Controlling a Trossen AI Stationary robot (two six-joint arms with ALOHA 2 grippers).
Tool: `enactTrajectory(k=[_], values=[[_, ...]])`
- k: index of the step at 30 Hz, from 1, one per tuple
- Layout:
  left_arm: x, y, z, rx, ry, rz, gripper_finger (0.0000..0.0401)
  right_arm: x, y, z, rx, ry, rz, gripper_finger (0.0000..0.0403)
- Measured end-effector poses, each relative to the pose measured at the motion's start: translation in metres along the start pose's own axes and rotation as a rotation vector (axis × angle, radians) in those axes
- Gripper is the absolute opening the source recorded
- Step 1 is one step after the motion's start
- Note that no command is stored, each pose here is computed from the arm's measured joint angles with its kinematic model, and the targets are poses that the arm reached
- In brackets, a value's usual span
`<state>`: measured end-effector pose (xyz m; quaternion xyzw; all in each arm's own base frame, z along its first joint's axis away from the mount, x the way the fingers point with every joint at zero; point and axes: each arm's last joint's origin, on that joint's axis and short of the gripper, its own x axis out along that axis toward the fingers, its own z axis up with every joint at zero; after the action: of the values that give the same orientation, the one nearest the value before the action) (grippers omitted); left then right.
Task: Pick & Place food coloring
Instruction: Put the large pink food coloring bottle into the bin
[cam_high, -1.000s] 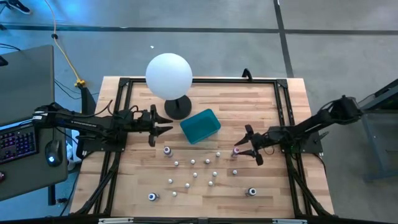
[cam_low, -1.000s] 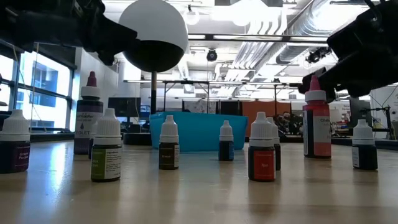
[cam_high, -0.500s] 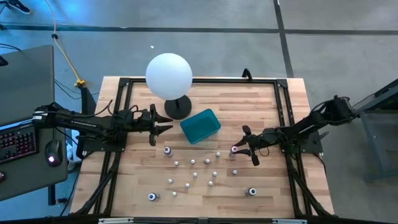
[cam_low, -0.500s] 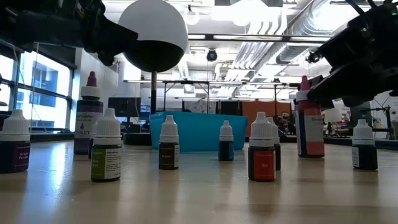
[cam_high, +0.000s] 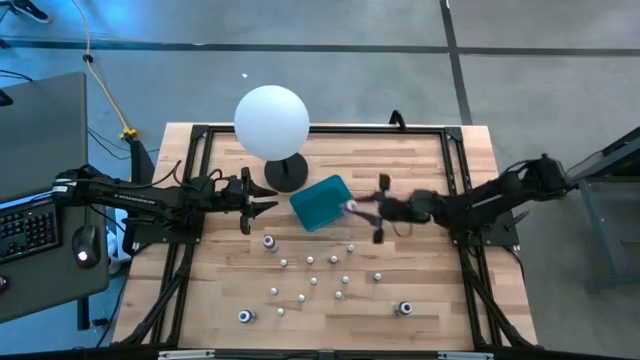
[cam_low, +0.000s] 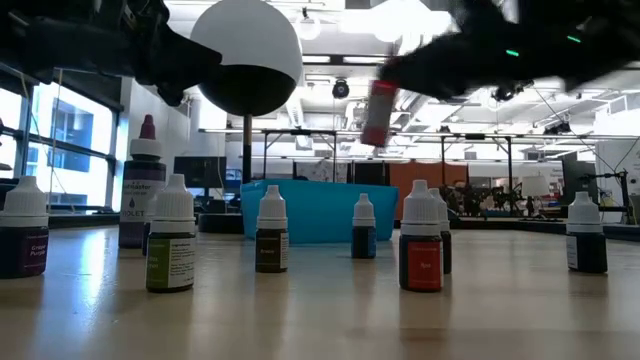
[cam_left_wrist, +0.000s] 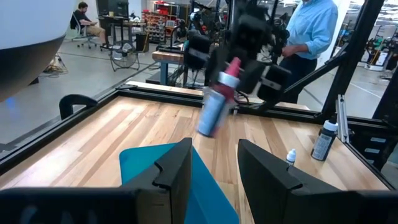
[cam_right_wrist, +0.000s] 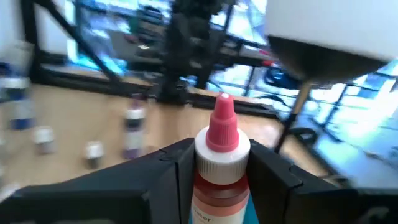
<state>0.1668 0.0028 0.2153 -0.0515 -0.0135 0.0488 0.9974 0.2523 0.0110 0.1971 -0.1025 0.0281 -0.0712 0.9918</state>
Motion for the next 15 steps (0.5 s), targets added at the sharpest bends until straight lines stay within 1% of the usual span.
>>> enactTrajectory(k=[3, 6, 8, 11, 15], values=[[0.0, 0.0, 0.0, 0.0, 0.0, 0.0, 0.0129, 0.027, -0.02, 0.014, -0.028, 0.097, 0.003, 0.011], [0.0, 0.0, 0.0, 0.0, 0.001, 0.0, 0.0129, 0.051, -0.035, 0.01, 0.048, 0.154, 0.011, 0.0124], [0.0, 0.0, 0.0, 0.0, 0.003, 0.0, 0.0129, 0.063, -0.041, -0.002, 0.064, 0.185, 0.008, 0.0127], [0.0, 0.0, 0.0, -0.006, 0.003, -0.002, 0.0129, 0.076, -0.047, -0.027, 0.077, 0.222, -0.023, 0.0116], [0.0, 0.0, -0.001, -0.032, 0.006, -0.006, 0.0129, 0.085, -0.058, -0.051, 0.155, 0.228, -0.079, 0.0109]])
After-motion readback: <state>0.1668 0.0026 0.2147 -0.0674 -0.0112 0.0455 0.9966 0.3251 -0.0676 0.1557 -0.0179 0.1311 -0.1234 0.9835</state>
